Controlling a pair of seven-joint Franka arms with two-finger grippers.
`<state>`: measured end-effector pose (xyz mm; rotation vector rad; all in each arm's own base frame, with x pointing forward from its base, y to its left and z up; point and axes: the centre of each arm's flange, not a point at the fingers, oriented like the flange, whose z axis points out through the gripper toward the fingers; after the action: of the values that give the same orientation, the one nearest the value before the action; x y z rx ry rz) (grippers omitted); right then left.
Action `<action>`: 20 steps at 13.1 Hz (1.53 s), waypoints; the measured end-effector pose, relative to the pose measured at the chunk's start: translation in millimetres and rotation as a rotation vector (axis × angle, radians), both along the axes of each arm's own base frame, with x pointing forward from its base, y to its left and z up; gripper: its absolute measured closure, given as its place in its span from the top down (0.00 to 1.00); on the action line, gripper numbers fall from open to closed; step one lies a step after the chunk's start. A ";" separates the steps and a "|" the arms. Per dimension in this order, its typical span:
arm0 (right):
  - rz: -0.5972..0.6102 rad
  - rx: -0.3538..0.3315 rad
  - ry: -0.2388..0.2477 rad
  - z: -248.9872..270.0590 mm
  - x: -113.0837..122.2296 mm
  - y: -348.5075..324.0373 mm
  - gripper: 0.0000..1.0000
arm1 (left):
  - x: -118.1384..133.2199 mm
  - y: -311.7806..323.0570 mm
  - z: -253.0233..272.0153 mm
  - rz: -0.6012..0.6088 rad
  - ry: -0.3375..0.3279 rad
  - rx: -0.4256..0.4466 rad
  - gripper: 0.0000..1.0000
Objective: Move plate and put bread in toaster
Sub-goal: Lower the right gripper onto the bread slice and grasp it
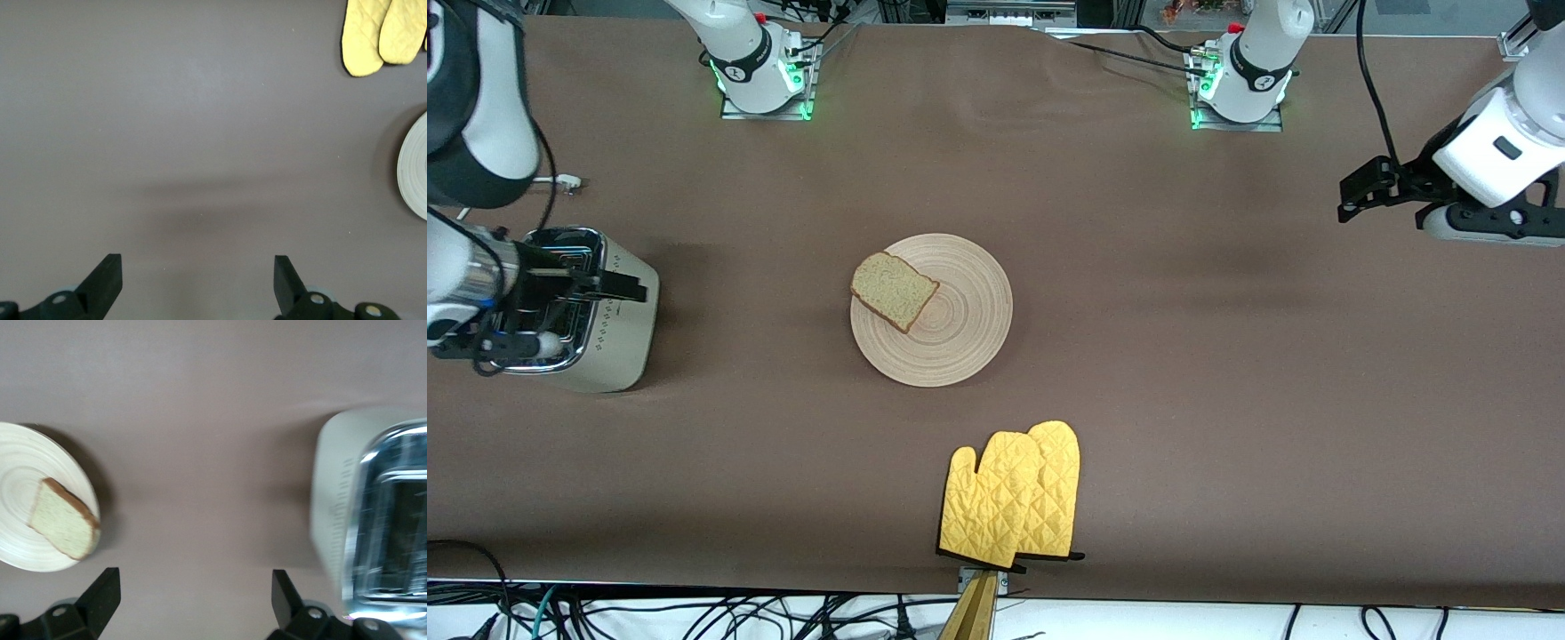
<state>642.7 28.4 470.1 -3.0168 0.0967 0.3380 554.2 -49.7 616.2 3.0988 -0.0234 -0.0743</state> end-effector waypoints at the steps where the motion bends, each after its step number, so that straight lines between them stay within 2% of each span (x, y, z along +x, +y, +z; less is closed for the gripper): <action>1: -0.043 0.008 0.027 -15.1 1.3 23.8 1.00 | 1.3 12.3 5.3 0.023 -0.010 -0.009 1.00; 4: -0.120 -0.014 0.056 -72.0 -0.2 95.0 1.00 | 2.5 33.6 16.0 0.063 -0.031 -0.029 1.00; 9: -0.251 -0.055 0.122 -148.1 -40.3 176.3 1.00 | 3.2 37.7 14.7 0.060 -0.027 -0.029 1.00; 15: -0.395 -0.149 0.218 -202.5 -77.3 179.7 1.00 | 4.0 34.6 11.8 0.055 -0.019 -0.028 1.00; 17: -0.435 -0.164 0.223 -220.7 -89.0 181.1 1.00 | 4.0 33.4 11.7 0.053 -0.018 -0.028 1.00; 20: -0.494 -0.162 0.193 -241.2 -107.0 206.5 1.00 | 4.1 33.2 11.5 0.052 -0.018 -0.028 1.00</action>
<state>535.8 234.9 228.9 -2.9621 0.9027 0.5869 558.3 -16.4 627.7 3.0694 0.0555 -0.0443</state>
